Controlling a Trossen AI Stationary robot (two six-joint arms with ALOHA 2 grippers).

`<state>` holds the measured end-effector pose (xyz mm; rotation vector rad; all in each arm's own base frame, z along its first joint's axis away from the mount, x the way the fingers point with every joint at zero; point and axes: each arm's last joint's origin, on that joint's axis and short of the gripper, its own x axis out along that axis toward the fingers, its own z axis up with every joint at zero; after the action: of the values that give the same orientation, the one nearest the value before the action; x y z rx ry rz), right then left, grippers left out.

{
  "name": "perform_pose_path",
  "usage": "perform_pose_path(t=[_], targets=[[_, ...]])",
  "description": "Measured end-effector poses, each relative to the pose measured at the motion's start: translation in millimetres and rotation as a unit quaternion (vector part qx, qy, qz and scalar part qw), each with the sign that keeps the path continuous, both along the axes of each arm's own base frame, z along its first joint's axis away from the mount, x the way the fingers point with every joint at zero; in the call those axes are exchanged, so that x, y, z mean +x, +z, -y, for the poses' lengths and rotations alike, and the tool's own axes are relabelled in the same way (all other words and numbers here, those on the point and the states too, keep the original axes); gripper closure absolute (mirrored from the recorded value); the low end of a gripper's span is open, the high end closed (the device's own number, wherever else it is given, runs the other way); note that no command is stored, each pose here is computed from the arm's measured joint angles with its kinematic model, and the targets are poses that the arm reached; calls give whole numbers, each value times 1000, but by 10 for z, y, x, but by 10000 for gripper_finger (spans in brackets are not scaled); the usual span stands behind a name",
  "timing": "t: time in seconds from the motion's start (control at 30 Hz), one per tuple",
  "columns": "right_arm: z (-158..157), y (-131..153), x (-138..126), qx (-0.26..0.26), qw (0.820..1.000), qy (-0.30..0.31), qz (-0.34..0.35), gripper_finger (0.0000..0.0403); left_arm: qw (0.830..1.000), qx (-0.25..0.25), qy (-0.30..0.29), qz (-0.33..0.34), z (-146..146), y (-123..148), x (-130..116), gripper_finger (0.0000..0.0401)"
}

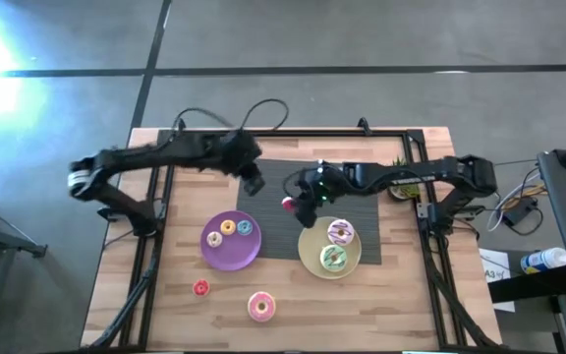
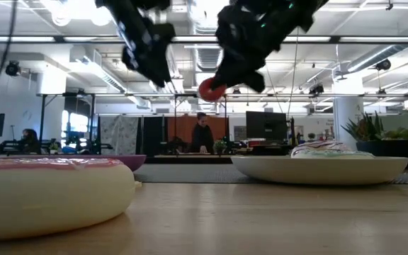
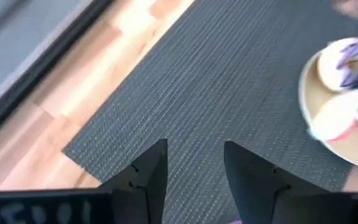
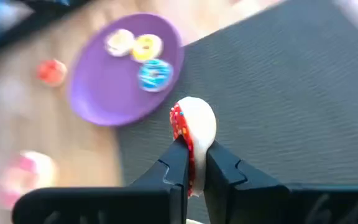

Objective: Pick & Place donuts
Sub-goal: Put the small red donut on the purple plate

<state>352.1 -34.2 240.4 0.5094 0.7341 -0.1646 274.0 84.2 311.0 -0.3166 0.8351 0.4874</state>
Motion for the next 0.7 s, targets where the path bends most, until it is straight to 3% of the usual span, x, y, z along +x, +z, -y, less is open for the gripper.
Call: perform_pose_path(t=[0.1, 0.23, 0.43, 0.7], targets=[[38, -119, 165, 94, 995, -16, 34, 381, 999, 27, 1, 27, 281, 41, -199, 270], [15, -305, 379, 164, 985, -36, 26, 381, 997, 49, 21, 50, 586, -23, -472, 270], [-134, -436, 782, 222, 975, 3, 9, 381, 996, 67, 14, 62, 915, -254, -817, 270], [-345, -667, 1306, 237, 970, 19, -42, 380, 994, 59, 33, 88, 1081, -408, -1080, 270]])
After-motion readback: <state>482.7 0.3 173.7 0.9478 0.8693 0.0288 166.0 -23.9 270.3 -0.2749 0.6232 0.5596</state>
